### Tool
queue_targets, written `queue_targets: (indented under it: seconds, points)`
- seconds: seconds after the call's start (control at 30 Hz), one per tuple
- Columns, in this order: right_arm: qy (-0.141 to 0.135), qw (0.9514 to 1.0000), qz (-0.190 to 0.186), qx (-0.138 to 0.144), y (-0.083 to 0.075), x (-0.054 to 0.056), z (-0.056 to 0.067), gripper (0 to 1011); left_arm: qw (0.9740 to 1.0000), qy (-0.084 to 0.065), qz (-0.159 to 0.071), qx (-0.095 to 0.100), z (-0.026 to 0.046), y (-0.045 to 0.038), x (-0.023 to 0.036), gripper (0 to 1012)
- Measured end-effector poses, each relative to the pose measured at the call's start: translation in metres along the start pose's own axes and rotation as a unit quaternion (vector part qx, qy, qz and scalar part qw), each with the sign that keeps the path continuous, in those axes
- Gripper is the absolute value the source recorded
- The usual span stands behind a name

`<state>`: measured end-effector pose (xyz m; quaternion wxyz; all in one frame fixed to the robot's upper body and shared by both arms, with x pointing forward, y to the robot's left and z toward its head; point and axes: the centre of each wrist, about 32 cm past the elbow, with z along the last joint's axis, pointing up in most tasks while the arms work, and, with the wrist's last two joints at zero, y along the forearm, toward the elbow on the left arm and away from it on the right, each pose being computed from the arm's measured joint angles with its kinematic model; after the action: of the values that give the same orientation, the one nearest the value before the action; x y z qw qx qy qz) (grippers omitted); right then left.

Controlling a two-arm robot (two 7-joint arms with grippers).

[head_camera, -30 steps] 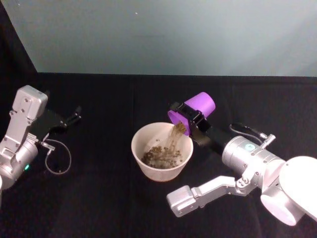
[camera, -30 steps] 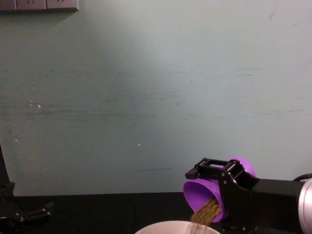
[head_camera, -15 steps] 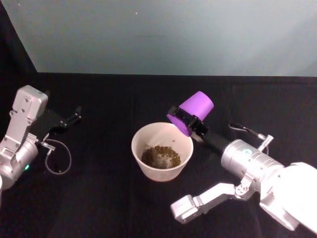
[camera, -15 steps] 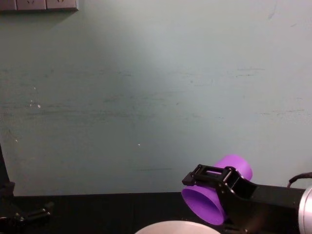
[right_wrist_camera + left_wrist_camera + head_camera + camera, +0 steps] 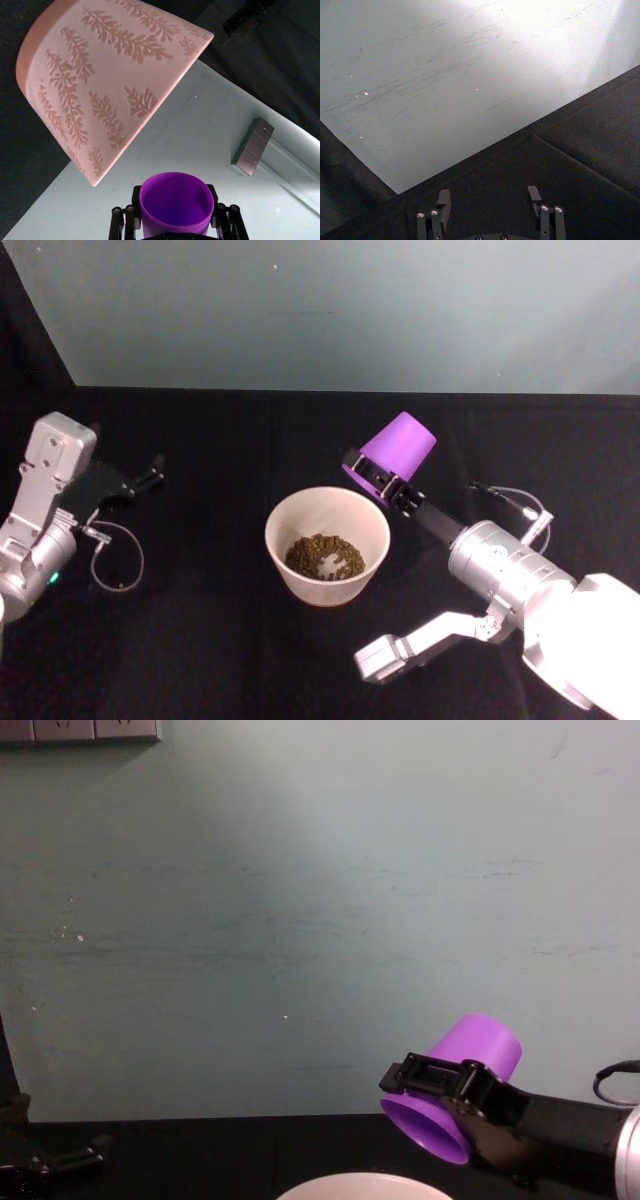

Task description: Pick up the cup and pour the mung beans from the cup into the bowl.

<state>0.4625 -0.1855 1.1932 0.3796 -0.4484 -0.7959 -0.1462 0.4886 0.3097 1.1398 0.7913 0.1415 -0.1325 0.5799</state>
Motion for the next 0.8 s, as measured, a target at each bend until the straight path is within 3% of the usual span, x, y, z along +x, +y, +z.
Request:
queue_targets:
  seconds: [0.13, 0.27, 0.3, 0.5, 0.63, 0.67, 0.7, 0.73, 0.8]
  points:
    - [0.009, 0.9999, -0.004, -0.004, -0.001, -0.001, -0.001, 749, 1.0, 0.0, 0.0, 0.0, 0.0, 0.0, 0.0, 1000]
    - [0.053, 0.9984, -0.015, -0.015, -0.003, -0.003, -0.005, 750, 1.0, 0.0, 0.0, 0.0, 0.0, 0.0, 0.0, 1000]
    - [0.053, 0.9984, -0.015, -0.015, -0.003, -0.003, -0.005, 749, 1.0, 0.0, 0.0, 0.0, 0.0, 0.0, 0.0, 1000]
    - [0.143, 0.9888, -0.036, -0.024, -0.005, -0.003, -0.014, 749, 1.0, 0.0, 0.0, 0.0, 0.0, 0.0, 0.0, 1000]
    - [0.21, 0.9764, -0.044, -0.024, -0.007, -0.002, -0.02, 749, 1.0, 0.0, 0.0, 0.0, 0.0, 0.0, 0.0, 1000]
    - [0.249, 0.9671, -0.047, -0.026, -0.008, -0.001, -0.023, 749, 1.0, 0.0, 0.0, 0.0, 0.0, 0.0, 0.0, 1000]
    - [0.268, 0.962, -0.048, -0.027, -0.008, -0.001, -0.024, 749, 1.0, 0.0, 0.0, 0.0, 0.0, 0.0, 0.0, 1000]
    - [0.31, 0.949, -0.049, -0.03, -0.01, 0.0, -0.028, 749, 1.0, 0.0, 0.0, 0.0, 0.0, 0.0, 0.0, 1000]
    - [0.35, 0.935, -0.051, -0.033, -0.011, 0.001, -0.031, 749, 1.0, 0.0, 0.0, 0.0, 0.0, 0.0, 0.0, 1000]
